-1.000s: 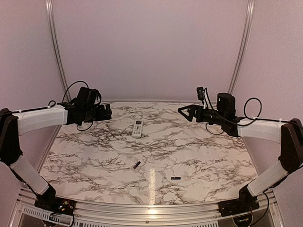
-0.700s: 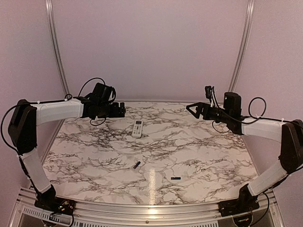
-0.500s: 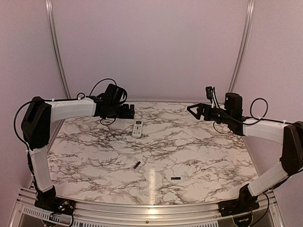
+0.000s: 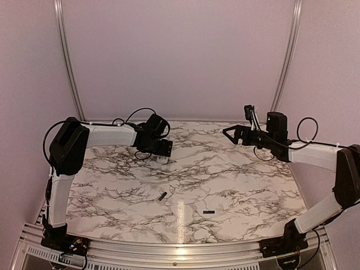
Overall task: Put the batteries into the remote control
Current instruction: Pick up the remote control from the center of the board.
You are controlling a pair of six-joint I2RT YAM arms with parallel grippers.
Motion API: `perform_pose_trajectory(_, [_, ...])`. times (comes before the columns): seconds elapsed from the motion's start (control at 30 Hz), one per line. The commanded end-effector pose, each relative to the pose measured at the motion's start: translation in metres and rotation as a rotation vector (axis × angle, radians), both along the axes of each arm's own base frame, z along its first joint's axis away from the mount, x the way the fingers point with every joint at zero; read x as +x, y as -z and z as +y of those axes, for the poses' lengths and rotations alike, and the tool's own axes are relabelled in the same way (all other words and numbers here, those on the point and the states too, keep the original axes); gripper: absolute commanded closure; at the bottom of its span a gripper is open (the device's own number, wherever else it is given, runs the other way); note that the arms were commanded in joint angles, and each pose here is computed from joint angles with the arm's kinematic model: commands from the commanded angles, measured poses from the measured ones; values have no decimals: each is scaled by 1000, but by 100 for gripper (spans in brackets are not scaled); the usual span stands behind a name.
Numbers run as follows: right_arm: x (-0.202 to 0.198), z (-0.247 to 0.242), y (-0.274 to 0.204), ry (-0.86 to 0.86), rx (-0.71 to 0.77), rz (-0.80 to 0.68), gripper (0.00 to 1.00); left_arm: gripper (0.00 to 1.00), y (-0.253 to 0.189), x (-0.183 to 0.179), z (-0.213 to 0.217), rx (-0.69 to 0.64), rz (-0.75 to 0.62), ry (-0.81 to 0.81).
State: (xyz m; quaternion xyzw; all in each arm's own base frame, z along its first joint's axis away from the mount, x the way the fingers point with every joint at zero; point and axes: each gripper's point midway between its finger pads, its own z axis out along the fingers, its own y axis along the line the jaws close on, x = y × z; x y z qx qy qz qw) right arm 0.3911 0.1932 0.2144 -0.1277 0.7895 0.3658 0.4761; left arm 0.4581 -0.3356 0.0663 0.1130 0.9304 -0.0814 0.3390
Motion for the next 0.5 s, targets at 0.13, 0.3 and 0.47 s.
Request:
perform_pose_trajectory(0.13, [2,-7,1,37,-24,5,1,14,24,-4,-4,95,30,-28])
perform_pose_trajectory(0.3, [4,-8,5,46,-32,14,1,17,39,-4,-5,122,45,-33])
perform_pose_trajectory(0.47, [5,-8,6,50,-33,17,1,25,48,-2,-4,162,51,-49])
